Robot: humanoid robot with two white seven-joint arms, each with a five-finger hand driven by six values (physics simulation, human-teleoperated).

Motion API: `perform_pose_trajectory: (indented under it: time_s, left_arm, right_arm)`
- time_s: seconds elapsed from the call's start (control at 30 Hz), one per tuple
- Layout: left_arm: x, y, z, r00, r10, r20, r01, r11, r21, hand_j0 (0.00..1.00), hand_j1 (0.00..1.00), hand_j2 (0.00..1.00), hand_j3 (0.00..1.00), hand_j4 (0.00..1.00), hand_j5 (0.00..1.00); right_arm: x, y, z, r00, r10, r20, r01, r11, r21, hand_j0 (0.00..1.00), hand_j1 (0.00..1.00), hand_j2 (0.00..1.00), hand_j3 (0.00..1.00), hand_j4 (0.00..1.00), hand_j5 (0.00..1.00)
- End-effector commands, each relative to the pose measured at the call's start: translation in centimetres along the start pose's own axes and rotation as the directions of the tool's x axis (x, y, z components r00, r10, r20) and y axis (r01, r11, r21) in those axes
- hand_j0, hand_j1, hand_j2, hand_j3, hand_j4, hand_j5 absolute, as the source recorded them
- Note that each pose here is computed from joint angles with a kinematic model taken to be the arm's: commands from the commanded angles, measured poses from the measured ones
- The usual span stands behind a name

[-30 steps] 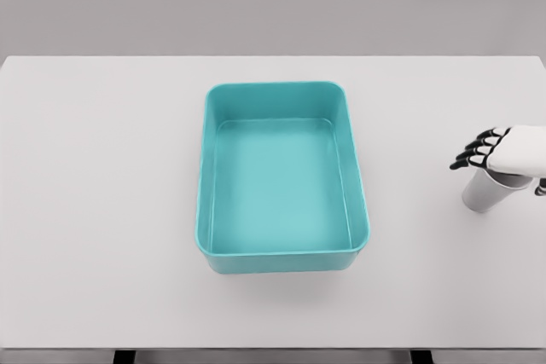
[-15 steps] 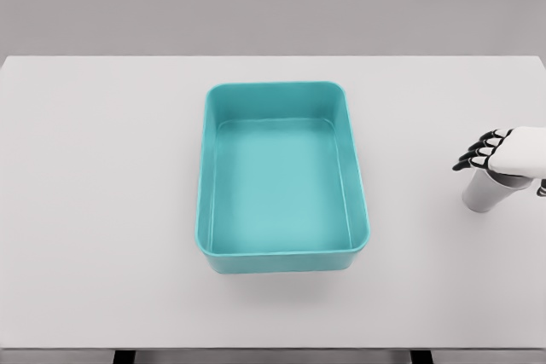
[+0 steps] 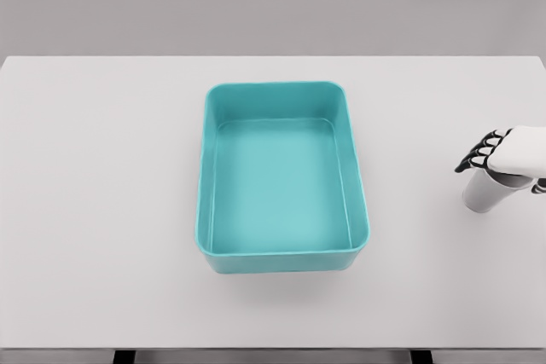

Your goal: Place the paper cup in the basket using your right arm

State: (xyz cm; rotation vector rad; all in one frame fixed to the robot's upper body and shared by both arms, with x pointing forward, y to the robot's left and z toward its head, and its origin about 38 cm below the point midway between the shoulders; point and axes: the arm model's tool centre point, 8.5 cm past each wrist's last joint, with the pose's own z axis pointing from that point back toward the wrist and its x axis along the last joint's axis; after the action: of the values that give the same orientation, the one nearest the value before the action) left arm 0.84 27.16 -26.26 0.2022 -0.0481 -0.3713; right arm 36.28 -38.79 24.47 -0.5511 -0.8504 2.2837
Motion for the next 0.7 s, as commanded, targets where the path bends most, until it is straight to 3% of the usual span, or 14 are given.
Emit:
perform_pose_trajectory:
  time_s: [0.0,0.4,0.67]
  left_arm:
    - [-0.01,0.00,0.00,1.000,0.000,0.000,0.000,1.000,0.000,1.00,1.00,1.00,1.00,1.00,1.00]
    - [-0.01,0.02,0.00,1.000,0.000,0.000,0.000,1.000,0.001,1.00,1.00,1.00,1.00,1.00,1.00]
    - [-0.01,0.02,0.00,1.000,0.000,0.000,0.000,1.000,0.001,1.00,1.00,1.00,1.00,1.00,1.00]
  right_arm:
    - [-0.06,0.04,0.00,1.000,-0.001,-0.003,0.001,1.000,0.001,0.89,0.89,0.89,0.89,0.89,0.89]
    - [-0.10,-0.33,-0.03,1.000,0.000,-0.005,0.000,1.000,-0.012,0.77,0.77,0.77,0.77,0.77,0.77]
    - [-0.61,-0.43,0.15,1.000,-0.008,-0.020,0.007,1.000,-0.016,0.79,0.79,0.79,0.79,0.79,0.79]
